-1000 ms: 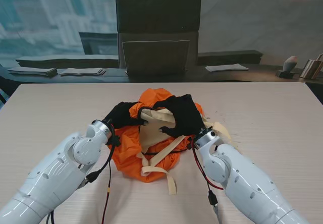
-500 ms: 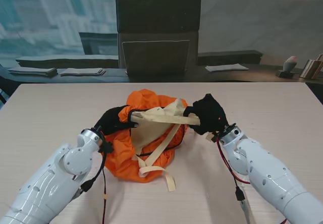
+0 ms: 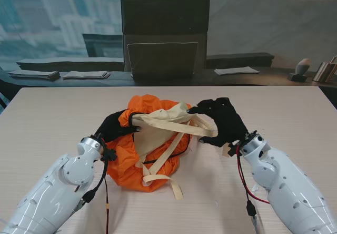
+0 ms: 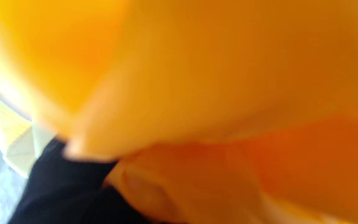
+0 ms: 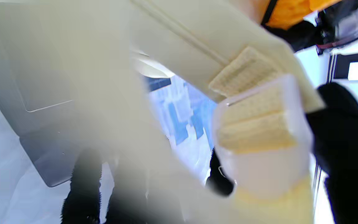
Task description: Fit a rain cover over a backpack
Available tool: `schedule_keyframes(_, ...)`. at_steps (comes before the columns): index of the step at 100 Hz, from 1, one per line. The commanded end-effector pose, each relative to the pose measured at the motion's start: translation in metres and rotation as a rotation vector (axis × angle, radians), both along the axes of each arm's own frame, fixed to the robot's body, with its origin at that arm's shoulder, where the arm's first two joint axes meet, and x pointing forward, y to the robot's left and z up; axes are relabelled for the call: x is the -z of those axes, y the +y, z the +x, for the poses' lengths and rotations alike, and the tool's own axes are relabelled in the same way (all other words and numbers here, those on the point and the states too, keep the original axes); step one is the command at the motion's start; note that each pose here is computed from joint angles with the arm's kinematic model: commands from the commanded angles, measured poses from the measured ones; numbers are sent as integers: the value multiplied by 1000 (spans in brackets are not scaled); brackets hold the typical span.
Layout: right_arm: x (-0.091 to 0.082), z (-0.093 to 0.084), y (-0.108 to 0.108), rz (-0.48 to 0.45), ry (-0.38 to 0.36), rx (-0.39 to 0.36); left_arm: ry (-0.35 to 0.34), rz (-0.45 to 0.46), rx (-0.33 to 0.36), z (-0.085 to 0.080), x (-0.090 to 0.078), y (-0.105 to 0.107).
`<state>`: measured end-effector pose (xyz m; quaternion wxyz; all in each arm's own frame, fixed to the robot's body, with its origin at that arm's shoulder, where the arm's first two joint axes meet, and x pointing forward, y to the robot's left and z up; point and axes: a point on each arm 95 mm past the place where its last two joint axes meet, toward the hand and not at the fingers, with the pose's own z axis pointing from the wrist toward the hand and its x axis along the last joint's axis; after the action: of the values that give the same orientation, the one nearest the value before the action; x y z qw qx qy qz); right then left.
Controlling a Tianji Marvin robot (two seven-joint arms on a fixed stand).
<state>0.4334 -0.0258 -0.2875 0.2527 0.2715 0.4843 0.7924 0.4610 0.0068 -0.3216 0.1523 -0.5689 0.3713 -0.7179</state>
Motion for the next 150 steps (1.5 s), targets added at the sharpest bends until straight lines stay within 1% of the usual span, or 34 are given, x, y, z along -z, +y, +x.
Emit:
schedule_keyframes(1, -3, -1, -7, -32, -22, 14, 3, 3, -1, -2, 2, -2)
schedule_keyframes(14, -6, 1, -17, -39, -36, 28, 15, -26, -20, -2, 3, -1)
schedule_keyframes(20, -5, 3, -21, -51, -32, 36, 4, -3, -18, -2, 3, 1)
schedule_keyframes(27, -5, 4, -25, -71, -12, 39, -10, 26, -15, -3, 3, 3)
schedule_keyframes(31, -6, 4, -27, -71, 1, 36, -16, 29, -18, -3, 2, 3)
schedule_keyframes(36, -9, 2, -29, -46, 6, 21, -22, 42, -21, -4, 2, 4)
schedule_keyframes(43, -13, 0, -31, -8, -5, 1, -28, 63, -24, -3, 4, 5)
schedule_keyframes(57, -23, -8, -37, 39, -24, -26, -12, 53, -48, -2, 6, 5)
schedule_keyframes(63, -27, -9, -42, 35, -24, -25, -4, 43, -58, -2, 6, 6)
schedule_keyframes(69, -29, -10, -48, 6, -11, -27, -4, 49, -69, -2, 6, 7)
schedule_keyframes(81, -34, -11, -56, -7, -29, -45, -1, 46, -77, -3, 6, 8)
schedule_keyframes(89, -33, -13, -56, -62, 25, -57, 1, 39, -76, -2, 6, 9)
schedule_keyframes(95, -30, -11, -54, -111, 57, -45, 9, 14, -79, -3, 6, 8)
schedule_keyframes(99, -25, -9, -51, -163, 87, -27, 11, -1, -82, -3, 6, 8)
schedule_keyframes(104, -19, -5, -48, -262, 132, -9, 13, -15, -85, -3, 5, 8)
schedule_keyframes(108, -13, 0, -42, -327, 137, 8, 17, -39, -86, -4, 4, 7)
schedule_keyframes(115, -1, 5, -31, -384, 172, 31, 27, -83, -89, -4, 2, 5)
schedule_keyframes(121, 8, 8, -21, -430, 215, 42, 26, -88, -87, -4, 2, 5)
schedule_keyframes(127, 18, 11, -11, -465, 243, 49, 26, -86, -82, -4, 2, 5)
schedule_keyframes(136, 29, 13, 2, -539, 292, 60, 50, -124, -83, -4, 2, 4)
schedule_keyframes(150, 44, 14, 19, -651, 340, 62, 70, -174, -91, -4, 1, 2)
